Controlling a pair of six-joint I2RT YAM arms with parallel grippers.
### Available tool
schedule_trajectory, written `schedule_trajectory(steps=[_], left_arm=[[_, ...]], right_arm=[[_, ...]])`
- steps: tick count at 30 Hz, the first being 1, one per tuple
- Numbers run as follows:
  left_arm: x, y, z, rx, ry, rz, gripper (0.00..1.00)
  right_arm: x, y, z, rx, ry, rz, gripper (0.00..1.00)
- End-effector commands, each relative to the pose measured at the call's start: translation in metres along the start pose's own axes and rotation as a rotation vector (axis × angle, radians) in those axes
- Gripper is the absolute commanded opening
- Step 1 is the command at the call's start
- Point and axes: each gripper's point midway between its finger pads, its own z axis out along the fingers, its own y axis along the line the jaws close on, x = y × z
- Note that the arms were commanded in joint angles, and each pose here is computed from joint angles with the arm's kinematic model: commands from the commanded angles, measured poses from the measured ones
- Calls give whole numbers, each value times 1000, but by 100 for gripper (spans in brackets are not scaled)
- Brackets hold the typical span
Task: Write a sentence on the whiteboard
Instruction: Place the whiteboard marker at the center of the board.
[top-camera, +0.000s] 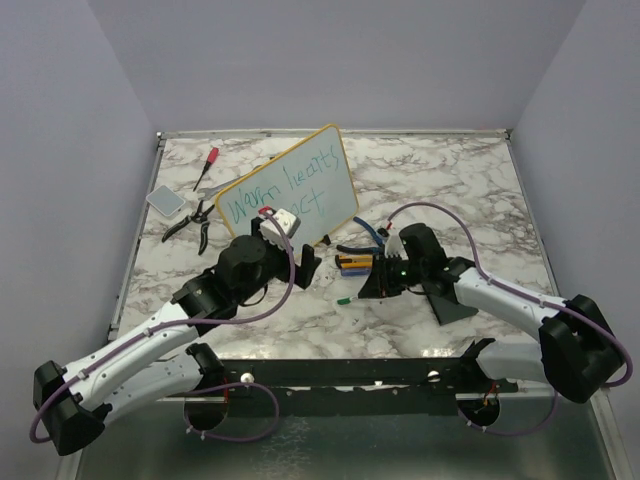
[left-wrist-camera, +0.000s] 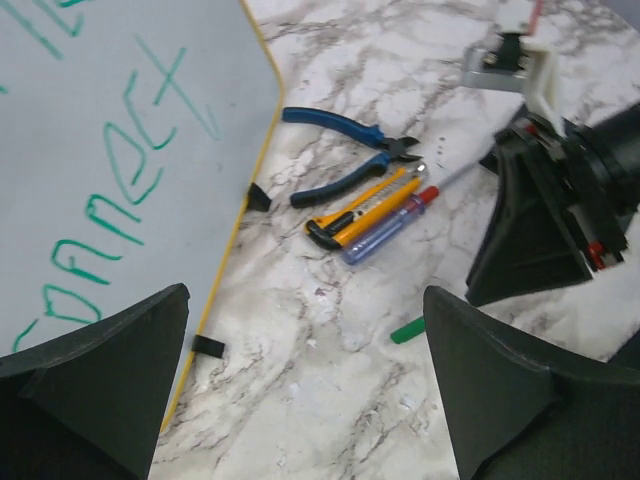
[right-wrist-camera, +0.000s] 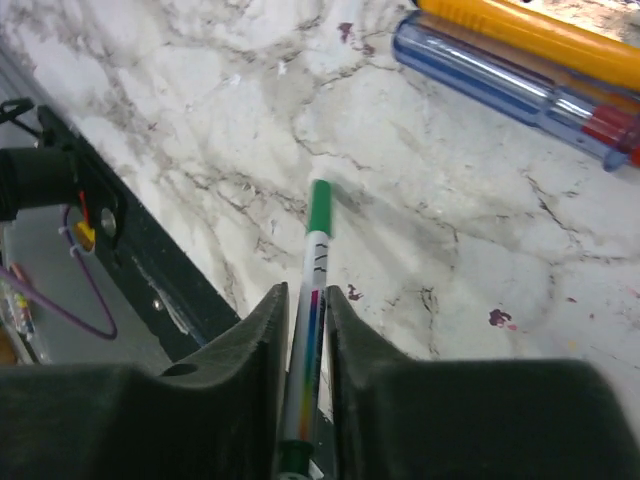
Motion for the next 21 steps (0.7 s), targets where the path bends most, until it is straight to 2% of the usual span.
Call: schedule_trajectory(steps=[1,7,10,14,18,21], left_arm=[[-21,21,5,-56,-42,-118,99],[-34,27,14,-81,-47,-141,99],[-48,28,16,-92,-66,-143,99],[-72,25,26,-81,-80,-126,99],[-106,34,38,-117,-92,-116,99],[-137,56,41,-179,-125,-125,99]], right_arm=[[-16,-19,0,109,-99,-33,30],[-23,-32,-3,188,-145,-28,55],[-33,-36,-10,237,-188,-38,64],[-60,-41,-30,338,-291,-74,86],[-97,-51,-58,473,-411,-128,97],[-125,-61,-83,535,-501,-126,99]])
